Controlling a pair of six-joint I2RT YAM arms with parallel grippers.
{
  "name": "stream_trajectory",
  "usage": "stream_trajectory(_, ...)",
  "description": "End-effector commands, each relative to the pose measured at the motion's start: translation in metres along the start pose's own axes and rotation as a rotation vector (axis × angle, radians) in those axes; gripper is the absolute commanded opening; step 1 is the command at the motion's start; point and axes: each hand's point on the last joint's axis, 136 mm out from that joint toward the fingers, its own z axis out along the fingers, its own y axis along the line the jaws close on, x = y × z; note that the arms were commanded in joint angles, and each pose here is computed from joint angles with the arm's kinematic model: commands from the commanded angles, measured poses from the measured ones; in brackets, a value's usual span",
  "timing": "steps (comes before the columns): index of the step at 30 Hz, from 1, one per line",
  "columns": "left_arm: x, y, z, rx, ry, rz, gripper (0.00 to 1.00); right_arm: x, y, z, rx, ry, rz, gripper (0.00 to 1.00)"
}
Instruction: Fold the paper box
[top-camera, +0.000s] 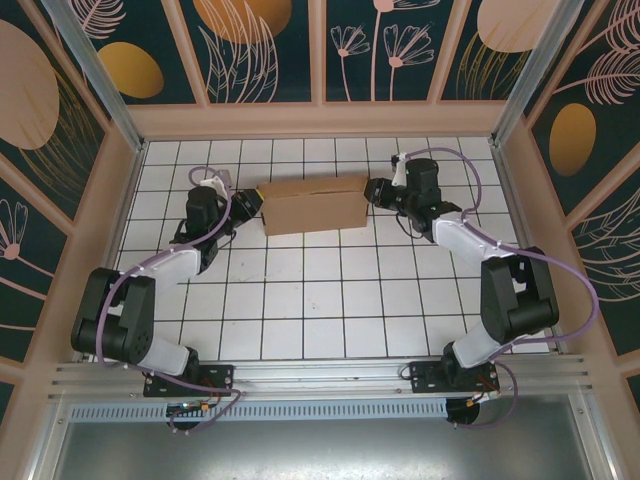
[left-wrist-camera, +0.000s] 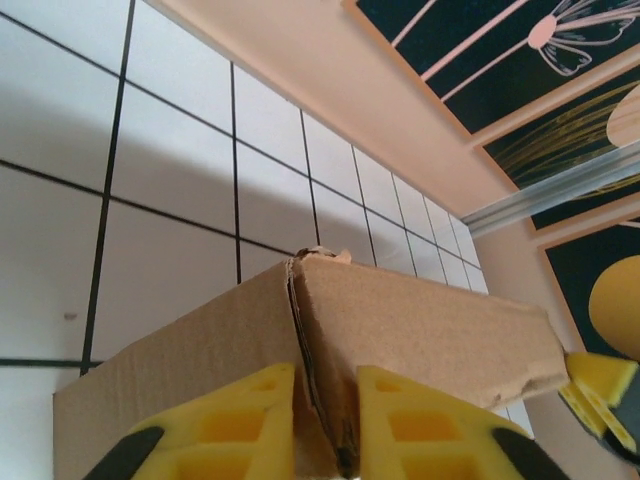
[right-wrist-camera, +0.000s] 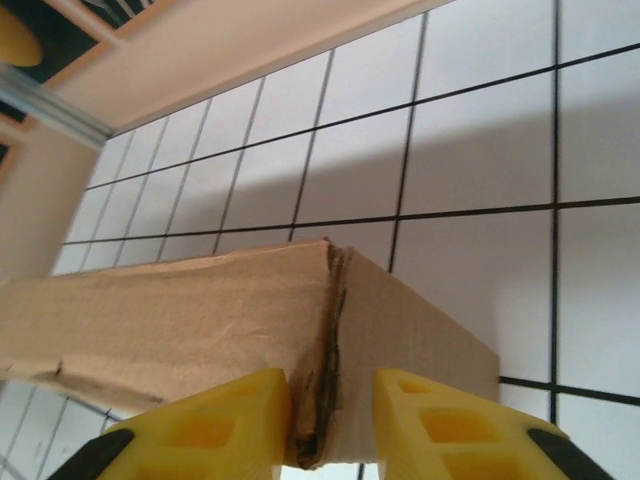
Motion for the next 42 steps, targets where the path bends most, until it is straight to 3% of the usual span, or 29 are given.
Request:
stream_trajectory(1,0.018,-0.011,0.005,0.046,0.079,0.059,0.11,0.054,0.026,-0.006,-0.150,0.159,-0.025,0.25)
stream_trajectory(5,0.038,-0.003,-0.008,0.013,0.082,0.094,0.05,0.065,0.010,-0.022,-0.075,0.068,-0.077,0.18)
stream_trajectory(10,0.066,0.008,-0.033,-0.022,0.070,0.120,0.00,0.088,0.017,-0.050,-0.094,-0.047,-0.135,0.18)
stream_trajectory(15,0.083,0.024,-0.056,-0.083,0.058,0.063,0.01,0.117,0.009,-0.060,-0.042,-0.050,-0.128,0.23)
stream_trajectory(18,0.096,0.027,-0.065,-0.090,0.084,0.033,0.10,0.131,-0.004,-0.065,-0.001,-0.050,-0.083,0.39)
stream_trajectory(21,0.108,0.036,-0.068,-0.142,0.134,0.058,0.30,0.140,-0.014,-0.068,0.023,-0.049,-0.056,0.51)
stream_trajectory(24,0.098,0.038,-0.073,-0.181,0.089,0.084,0.41,0.140,-0.012,-0.068,0.014,-0.044,-0.063,0.53)
stream_trajectory(29,0.077,0.033,-0.067,-0.212,0.034,0.124,0.46,0.130,-0.019,-0.068,0.070,-0.057,-0.050,0.55)
stream_trajectory(35,0.084,0.043,-0.026,-0.218,0.104,0.104,0.42,0.123,-0.061,-0.042,0.241,0.044,0.045,0.47)
stream_trajectory(42,0.088,0.048,0.019,-0.190,0.153,0.073,0.28,0.124,-0.059,-0.005,0.195,0.128,0.061,0.32)
